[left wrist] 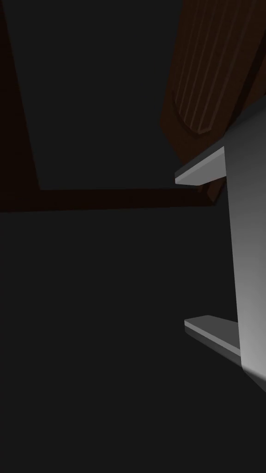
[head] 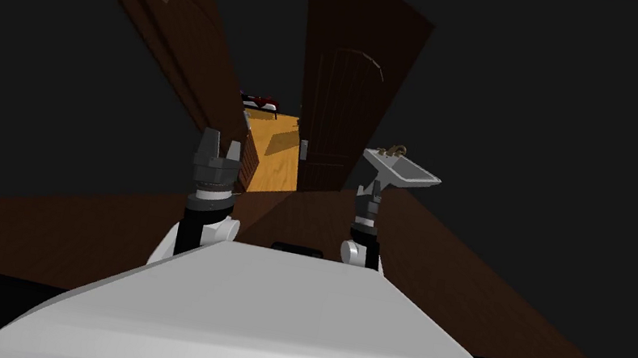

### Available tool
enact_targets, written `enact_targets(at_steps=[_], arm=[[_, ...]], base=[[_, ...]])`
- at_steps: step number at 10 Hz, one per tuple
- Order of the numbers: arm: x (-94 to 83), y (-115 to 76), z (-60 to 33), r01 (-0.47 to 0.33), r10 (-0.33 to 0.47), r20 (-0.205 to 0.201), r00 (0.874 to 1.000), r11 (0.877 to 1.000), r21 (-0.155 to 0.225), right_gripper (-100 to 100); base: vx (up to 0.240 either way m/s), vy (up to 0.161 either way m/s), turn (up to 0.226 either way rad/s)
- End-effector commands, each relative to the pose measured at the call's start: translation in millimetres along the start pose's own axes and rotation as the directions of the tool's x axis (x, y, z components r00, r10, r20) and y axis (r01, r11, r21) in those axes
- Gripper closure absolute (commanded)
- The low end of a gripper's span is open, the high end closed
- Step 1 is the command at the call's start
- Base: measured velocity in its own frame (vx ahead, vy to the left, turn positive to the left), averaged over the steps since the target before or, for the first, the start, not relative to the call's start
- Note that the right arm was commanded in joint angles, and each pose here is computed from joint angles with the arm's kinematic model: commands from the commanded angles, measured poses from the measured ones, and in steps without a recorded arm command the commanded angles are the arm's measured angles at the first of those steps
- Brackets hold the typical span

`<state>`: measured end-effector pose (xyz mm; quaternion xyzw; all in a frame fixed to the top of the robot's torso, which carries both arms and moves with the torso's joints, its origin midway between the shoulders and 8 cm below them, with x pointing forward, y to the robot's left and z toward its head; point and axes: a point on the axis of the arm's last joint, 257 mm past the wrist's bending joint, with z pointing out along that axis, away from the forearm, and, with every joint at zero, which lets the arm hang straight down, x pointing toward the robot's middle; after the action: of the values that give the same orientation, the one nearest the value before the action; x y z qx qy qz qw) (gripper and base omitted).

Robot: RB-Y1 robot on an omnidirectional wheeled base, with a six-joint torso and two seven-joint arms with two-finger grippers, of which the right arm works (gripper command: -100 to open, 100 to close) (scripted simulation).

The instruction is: Push the door open

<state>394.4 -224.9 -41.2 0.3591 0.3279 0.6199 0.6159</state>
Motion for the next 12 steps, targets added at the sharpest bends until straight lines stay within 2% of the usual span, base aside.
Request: enact_targets(at_steps=[1,4,5,12], arm=[[17.5,-13.3,3.7,-0.033,0.034,-0.034,0.999,0.999,0.021,-100],[42.2,-33.1,5.4,-0.074,0.079,-0.081,0.994,0.996,0.054,-100],[55.2,-42.8,5.7,-0.093,0.1,-0.105,0.989,0.993,0.072,-100],[107.6,-78.3,2.8,-0.151,0.179,-0.198,0.964,0.977,0.148,-100]], base=[[0.162,0.072,-0.15],[0.145,0.056,-0.12],[0.133,0.07,-0.132],[0.096,0.065,-0.094]])
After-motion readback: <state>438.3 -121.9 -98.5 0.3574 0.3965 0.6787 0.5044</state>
